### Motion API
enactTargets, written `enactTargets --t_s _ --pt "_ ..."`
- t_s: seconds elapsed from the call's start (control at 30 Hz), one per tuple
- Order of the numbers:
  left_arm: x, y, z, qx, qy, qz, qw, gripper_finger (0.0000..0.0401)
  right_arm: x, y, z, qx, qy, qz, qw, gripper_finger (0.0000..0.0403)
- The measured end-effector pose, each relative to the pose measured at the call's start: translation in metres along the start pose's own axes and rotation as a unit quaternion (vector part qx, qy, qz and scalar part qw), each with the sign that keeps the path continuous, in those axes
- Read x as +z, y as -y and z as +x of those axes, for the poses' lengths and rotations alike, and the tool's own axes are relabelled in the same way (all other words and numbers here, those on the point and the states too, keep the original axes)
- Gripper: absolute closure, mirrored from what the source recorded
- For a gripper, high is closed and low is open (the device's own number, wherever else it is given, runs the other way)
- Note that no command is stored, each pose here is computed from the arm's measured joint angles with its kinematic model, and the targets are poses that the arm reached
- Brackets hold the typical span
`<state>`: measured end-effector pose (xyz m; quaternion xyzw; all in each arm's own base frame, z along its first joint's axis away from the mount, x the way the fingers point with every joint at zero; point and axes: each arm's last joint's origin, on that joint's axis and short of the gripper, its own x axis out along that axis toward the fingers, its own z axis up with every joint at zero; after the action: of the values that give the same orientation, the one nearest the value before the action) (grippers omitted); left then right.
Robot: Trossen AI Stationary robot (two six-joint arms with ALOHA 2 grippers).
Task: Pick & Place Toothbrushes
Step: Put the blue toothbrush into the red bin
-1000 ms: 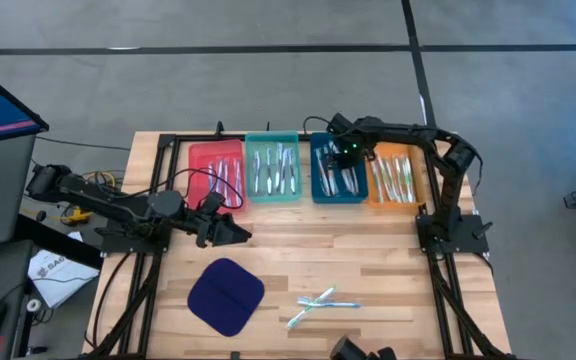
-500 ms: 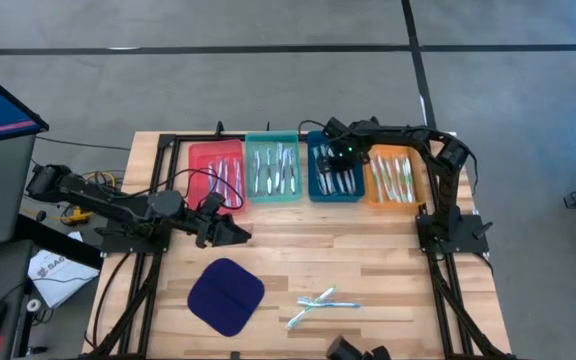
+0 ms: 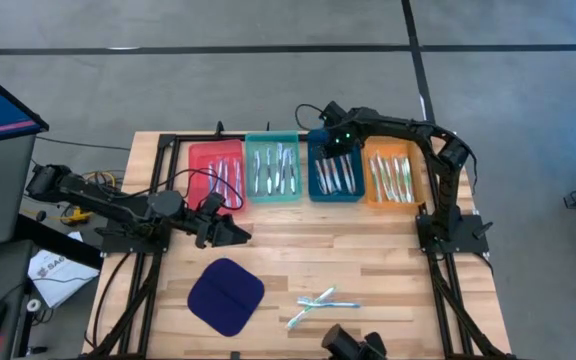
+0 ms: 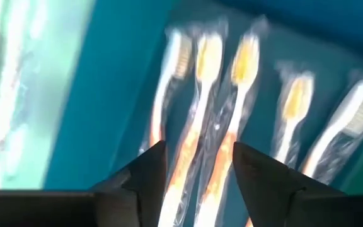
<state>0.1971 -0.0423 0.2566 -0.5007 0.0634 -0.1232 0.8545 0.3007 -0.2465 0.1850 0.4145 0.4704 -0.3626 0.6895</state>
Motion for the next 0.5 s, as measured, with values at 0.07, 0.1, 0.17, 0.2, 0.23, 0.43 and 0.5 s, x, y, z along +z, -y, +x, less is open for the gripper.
enactTargets --t_s 0.07,0.1,0.17,0.2,0.23,0.43,0.5 --pt "0.0 0.0 0.0 0.0 0.0 0.0 1.0 0.0197 0.007 -0.001 -0.009 0.002 0.007 -0.006 1.0 0.0223" --pt "0.0 0.0 0.0 0.0 0.0 0.0 1.0 0.0197 0.01 -0.001 -0.013 0.002 0.008 -0.009 1.0 0.0221" --pt "0.0 0.0 0.0 0.0 0.0 0.0 1.0 0.0197 0.017 -0.001 -0.024 0.002 0.012 -0.011 1.0 0.0219" --pt "0.0 0.0 0.0 0.0 0.0 -0.002 1.0 0.0197 0.021 -0.002 -0.03 0.003 0.015 -0.015 1.0 0.0218" --pt "0.0 0.0 0.0 0.0 0.0 -0.004 1.0 0.0197 0.024 -0.004 -0.037 0.005 0.02 -0.023 1.0 0.0218" --pt "0.0 0.0 0.0 0.0 0.0 -0.011 1.0 0.0197 0.031 -0.02 -0.076 0.03 0.0 -0.07 0.997 0.0229" --pt "0.0 0.0 0.0 -0.001 -0.001 -0.011 1.0 0.0197 0.026 -0.028 -0.085 0.041 -0.017 -0.095 0.994 0.0233"
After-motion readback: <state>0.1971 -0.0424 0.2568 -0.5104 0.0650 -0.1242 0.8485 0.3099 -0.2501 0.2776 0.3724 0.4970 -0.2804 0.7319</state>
